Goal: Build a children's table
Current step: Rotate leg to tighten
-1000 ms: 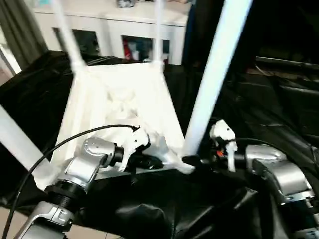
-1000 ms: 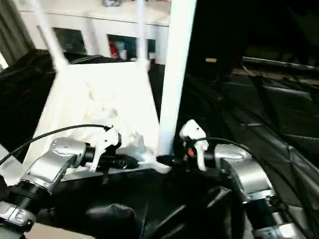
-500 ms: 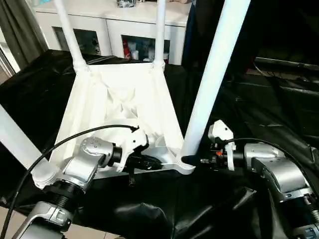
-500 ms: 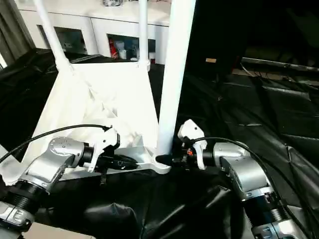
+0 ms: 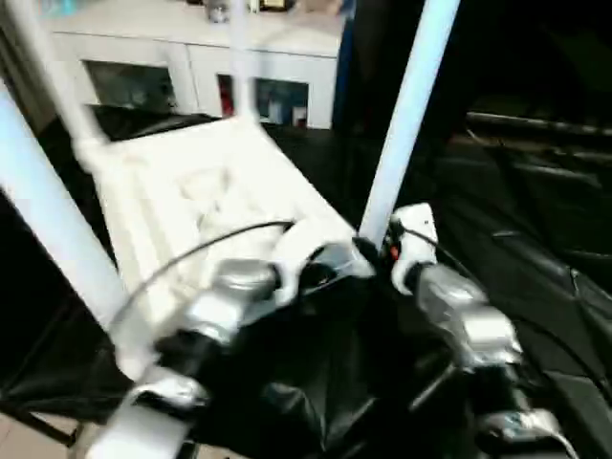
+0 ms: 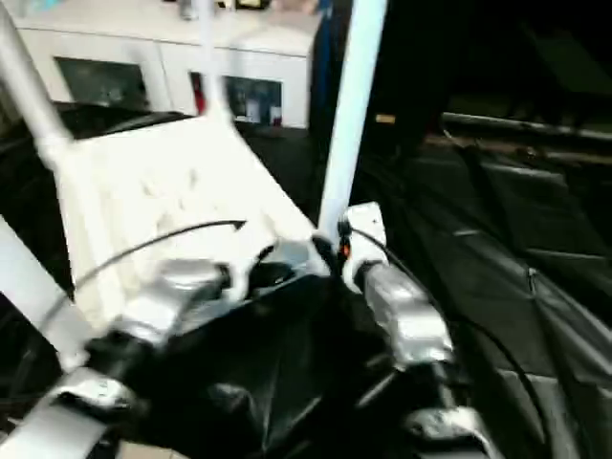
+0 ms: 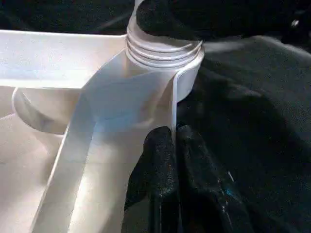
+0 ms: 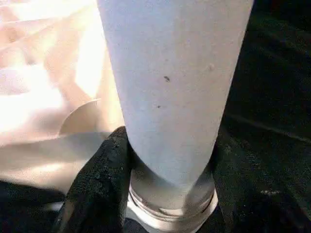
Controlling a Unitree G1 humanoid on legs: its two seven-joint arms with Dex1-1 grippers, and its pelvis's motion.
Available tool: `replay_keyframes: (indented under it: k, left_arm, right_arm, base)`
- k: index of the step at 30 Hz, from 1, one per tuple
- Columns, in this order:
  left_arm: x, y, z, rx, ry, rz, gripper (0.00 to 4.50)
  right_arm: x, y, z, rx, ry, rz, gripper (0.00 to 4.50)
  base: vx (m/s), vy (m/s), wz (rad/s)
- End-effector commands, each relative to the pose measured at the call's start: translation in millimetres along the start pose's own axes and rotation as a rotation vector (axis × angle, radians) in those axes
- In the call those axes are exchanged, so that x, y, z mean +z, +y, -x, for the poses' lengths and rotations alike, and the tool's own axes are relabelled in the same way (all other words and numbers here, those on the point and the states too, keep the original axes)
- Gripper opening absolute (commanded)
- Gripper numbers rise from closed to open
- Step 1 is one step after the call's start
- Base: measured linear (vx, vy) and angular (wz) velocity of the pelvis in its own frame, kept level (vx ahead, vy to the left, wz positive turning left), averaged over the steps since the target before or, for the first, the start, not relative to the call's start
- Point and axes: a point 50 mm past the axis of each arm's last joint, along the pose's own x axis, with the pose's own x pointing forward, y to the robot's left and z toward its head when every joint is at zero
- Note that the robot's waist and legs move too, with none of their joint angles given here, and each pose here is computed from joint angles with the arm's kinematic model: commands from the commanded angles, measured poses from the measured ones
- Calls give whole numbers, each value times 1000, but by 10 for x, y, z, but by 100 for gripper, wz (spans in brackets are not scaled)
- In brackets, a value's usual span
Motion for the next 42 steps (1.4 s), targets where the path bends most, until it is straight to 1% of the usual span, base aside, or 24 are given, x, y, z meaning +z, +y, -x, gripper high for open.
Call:
replay_keyframes:
  k: [1, 2, 4, 5, 7, 8, 9, 10, 14, 16, 18, 19, 21, 22, 24, 26, 27, 30, 32, 36, 38, 41, 42]
  left_arm:
    - [230, -199, -159, -75, -71, -34, 0]
    - [232, -220, -167, -91, -69, -47, 0]
    - [221, -217, -162, -97, -63, -52, 0]
    - [185, -186, -125, -116, -47, -59, 0]
    - [172, -172, -109, -123, -41, -63, 0]
    - [148, -151, -76, -142, -27, -64, 0]
    - [145, -149, -72, -144, -26, -64, 0]
    - [127, -129, -36, -163, -15, -67, 0]
    - [50, -54, 131, -237, 17, -84, 0]
    - [28, -48, 170, -264, 23, -90, 0]
    - [-51, -43, 281, -344, 48, -107, 0]
    - [-119, -51, 388, -425, 67, -129, 0]
    - [-143, -60, 437, -464, 74, -141, 0]
    - [-164, -81, 496, -516, 83, -141, 0]
    - [-184, -90, 564, -555, 88, -145, 0]
    - [-201, -72, 612, -552, 89, -145, 0]
    - [-202, -70, 616, -551, 89, -145, 0]
    - [-209, -42, 641, -528, 92, -143, 0]
    - [-217, -23, 661, -519, 93, -141, 0]
    - [-225, -20, 671, -503, 90, -134, 0]
    - [-225, -19, 673, -501, 90, -133, 0]
    - [-220, 2, 641, -458, 89, -131, 0]
    - [-200, 44, 585, -383, 85, -121, 0]
  right_arm:
    - [-279, 325, -79, 115, 117, -18, 200]
    - [-238, 356, -76, 141, 87, 8, 200]
    - [-214, 364, -67, 161, 69, 9, 200]
    - [-180, 341, -30, 208, 44, 4, 234]
    - [-172, 326, -16, 224, 39, 1, 234]
    - [-164, 281, 24, 253, 37, 3, 271]
    - [-162, 275, 29, 257, 37, 3, 274]
    - [-152, 237, 70, 293, 38, 22, 278]
    - [-134, 116, 268, 485, 59, 117, 278]
    - [-132, 96, 305, 520, 68, 132, 278]
    - [-117, 33, 412, 604, 89, 171, 278]
    - [-98, -10, 487, 661, 105, 202, 278]
    - [-88, -26, 514, 683, 111, 214, 278]
    - [-83, -44, 543, 707, 121, 219, 278]
    - [-92, -45, 571, 743, 138, 218, 278]
    - [-126, -19, 594, 789, 168, 242, 278]
    - [-130, -15, 594, 792, 170, 245, 263]
    - [-137, 35, 584, 825, 175, 246, 263]
    - [-132, 70, 572, 848, 176, 245, 240]
    - [-129, 88, 552, 861, 180, 248, 235]
    - [-128, 89, 551, 862, 181, 248, 234]
    - [-130, 80, 538, 843, 170, 238, 234]
    - [-155, 63, 471, 756, 151, 218, 234]
  base:
    - [0, 0, 0]
    - [0, 0, 0]
    - [0, 0, 0]
    - [0, 0, 0]
    - [0, 0, 0]
    - [0, 0, 0]
    - [0, 0, 0]
    - [0, 0, 0]
    - [0, 0, 0]
    - [0, 0, 0]
    - [0, 0, 0]
    - [0, 0, 0]
    - [0, 0, 0]
    - [0, 0, 0]
    - [0, 0, 0]
    - [0, 0, 0]
    - [0, 0, 0]
    - [0, 0, 0]
    - [0, 0, 0]
    - [0, 0, 0]
    - [0, 0, 0]
    - [0, 0, 0]
    - [0, 0, 0]
